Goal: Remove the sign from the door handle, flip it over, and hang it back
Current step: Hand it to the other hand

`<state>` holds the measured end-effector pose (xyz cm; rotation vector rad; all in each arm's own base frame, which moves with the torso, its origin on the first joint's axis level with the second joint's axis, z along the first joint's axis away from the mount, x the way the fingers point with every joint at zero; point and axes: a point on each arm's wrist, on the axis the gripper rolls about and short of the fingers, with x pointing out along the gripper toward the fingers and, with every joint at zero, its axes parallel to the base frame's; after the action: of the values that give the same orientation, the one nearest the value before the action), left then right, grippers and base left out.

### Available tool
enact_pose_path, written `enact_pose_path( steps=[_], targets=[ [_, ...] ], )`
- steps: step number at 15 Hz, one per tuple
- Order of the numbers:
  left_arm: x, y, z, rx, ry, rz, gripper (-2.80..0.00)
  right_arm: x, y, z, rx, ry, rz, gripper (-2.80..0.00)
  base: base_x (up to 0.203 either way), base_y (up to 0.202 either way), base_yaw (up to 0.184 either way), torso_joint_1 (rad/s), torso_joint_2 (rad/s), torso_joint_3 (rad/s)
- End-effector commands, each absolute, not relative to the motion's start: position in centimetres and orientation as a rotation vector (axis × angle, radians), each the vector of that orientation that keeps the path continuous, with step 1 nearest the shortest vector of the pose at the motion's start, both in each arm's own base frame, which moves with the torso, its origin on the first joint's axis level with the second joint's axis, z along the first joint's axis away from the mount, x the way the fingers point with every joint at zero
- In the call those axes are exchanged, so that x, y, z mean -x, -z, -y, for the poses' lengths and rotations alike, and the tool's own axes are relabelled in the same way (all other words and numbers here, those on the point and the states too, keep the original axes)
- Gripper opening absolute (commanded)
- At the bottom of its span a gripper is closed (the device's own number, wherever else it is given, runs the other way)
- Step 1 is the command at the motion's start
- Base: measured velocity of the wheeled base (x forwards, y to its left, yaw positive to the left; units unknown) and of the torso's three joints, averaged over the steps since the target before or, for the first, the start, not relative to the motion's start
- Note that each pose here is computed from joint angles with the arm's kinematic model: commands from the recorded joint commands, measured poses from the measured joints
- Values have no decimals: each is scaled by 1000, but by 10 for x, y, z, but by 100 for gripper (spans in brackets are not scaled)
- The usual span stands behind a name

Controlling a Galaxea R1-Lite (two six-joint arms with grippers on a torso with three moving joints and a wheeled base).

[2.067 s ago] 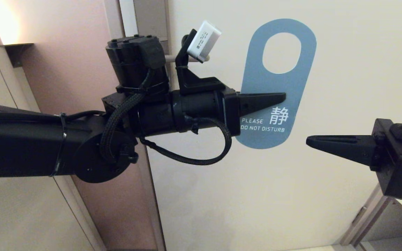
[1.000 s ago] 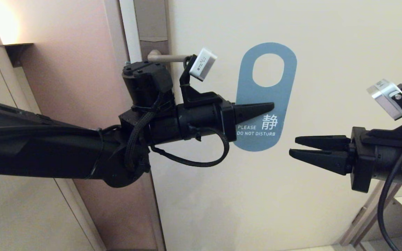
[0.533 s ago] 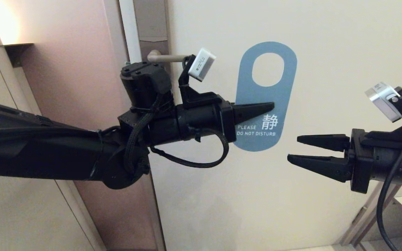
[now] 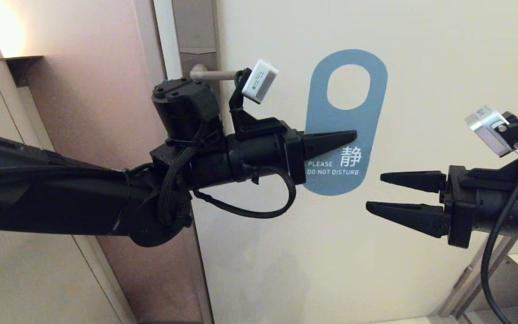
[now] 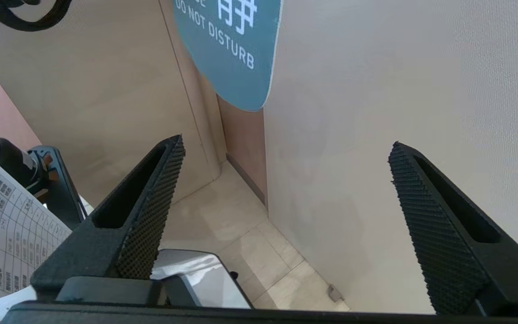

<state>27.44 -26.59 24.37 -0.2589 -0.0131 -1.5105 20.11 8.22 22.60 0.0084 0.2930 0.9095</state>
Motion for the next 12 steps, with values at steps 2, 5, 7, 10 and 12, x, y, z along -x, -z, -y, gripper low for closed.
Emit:
enact_pose_path(
  steps=[2,5,7,10,12],
  targets=[
    [-269,-246,268,275,1529,8,-280,-202,-225,-83,-7,-915,-294,0,0,0,0,0,0,0],
    [-263,-248,274,316,1559,15,-280,-203,-225,-83,-7,-914,-295,0,0,0,0,0,0,0],
    [-258,-248,280,338,1584,12,-280,-204,-225,-83,-7,-914,-294,0,0,0,0,0,0,0],
    [-251,-245,285,349,1604,-14,-280,-206,-227,-84,-5,-918,-266,0,0,0,0,0,0,0],
    [-248,-239,287,349,1608,-38,-280,-208,-226,-85,-4,-916,-259,0,0,0,0,0,0,0]
  ],
)
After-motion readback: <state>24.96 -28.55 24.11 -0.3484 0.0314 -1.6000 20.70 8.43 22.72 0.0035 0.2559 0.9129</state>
